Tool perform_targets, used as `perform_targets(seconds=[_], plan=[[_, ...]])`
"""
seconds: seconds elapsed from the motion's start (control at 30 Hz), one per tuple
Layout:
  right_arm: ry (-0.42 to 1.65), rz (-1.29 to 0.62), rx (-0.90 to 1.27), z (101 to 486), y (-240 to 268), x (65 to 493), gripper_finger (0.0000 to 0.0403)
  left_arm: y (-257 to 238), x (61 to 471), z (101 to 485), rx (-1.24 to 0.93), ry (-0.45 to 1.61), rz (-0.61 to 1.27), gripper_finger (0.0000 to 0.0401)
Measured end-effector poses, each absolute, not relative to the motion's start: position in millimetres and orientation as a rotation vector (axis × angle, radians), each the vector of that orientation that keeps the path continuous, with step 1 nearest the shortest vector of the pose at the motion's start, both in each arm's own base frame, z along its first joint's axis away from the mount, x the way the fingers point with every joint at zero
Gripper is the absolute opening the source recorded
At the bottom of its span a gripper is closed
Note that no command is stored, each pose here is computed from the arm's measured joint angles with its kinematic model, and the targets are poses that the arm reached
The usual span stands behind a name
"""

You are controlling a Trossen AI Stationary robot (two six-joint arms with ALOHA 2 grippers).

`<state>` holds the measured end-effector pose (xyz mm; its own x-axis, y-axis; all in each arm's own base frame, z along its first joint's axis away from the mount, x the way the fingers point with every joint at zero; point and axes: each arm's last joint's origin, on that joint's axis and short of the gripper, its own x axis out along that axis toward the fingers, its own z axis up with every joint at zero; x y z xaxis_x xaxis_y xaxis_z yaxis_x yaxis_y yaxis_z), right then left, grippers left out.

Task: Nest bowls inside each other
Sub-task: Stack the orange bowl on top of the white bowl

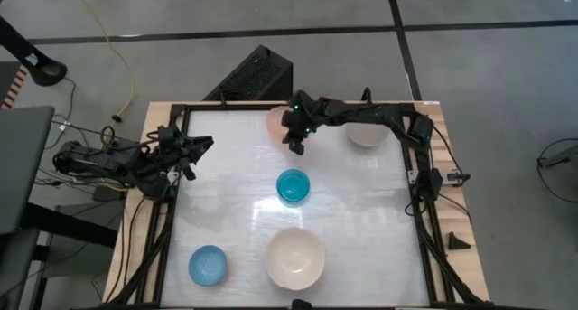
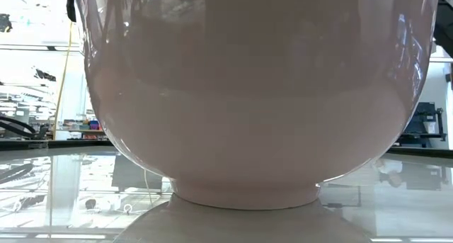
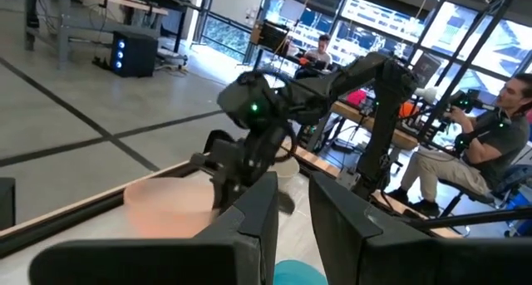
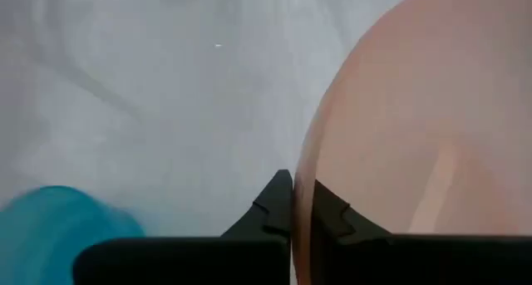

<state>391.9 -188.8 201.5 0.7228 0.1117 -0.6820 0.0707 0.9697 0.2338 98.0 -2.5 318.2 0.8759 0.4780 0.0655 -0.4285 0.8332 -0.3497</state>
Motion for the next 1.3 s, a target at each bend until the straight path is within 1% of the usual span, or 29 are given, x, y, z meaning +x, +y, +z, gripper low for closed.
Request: perform_targets(seconds=[0.17,0.3,0.5,0.67,0.8,0.9,1.03,1.17,1.3], plan=[[0.628,0.115,0.399,239,-188,382,0.003,-2,98,318,-0.319,-0.148,0.487,0.0059],[0.552,0.238,0.446,273,-169,376,0.003,-2,98,318,-0.313,-0.147,0.501,0.0059],[0.523,0.379,0.423,313,-112,372,0.003,-2,98,318,-0.289,-0.142,0.516,0.0059],[0.538,0.459,0.397,335,-54,369,0.003,-2,98,318,-0.289,-0.143,0.516,0.0059],[0.619,0.495,0.388,339,-8,362,0.003,-1,97,318,-0.29,-0.145,0.535,0.0059],[0.691,0.487,0.37,338,25,356,0.003,-1,97,318,-0.294,-0.148,0.55,0.0059],[0.679,0.476,0.341,342,66,352,0.003,0,96,318,-0.294,-0.153,0.601,0.0059],[0.651,0.41,0.337,340,101,353,0.003,2,95,318,-0.258,-0.148,0.666,0.0059],[0.683,0.328,0.37,321,131,359,0.0031,3,94,318,-0.228,-0.141,0.698,0.0059]])
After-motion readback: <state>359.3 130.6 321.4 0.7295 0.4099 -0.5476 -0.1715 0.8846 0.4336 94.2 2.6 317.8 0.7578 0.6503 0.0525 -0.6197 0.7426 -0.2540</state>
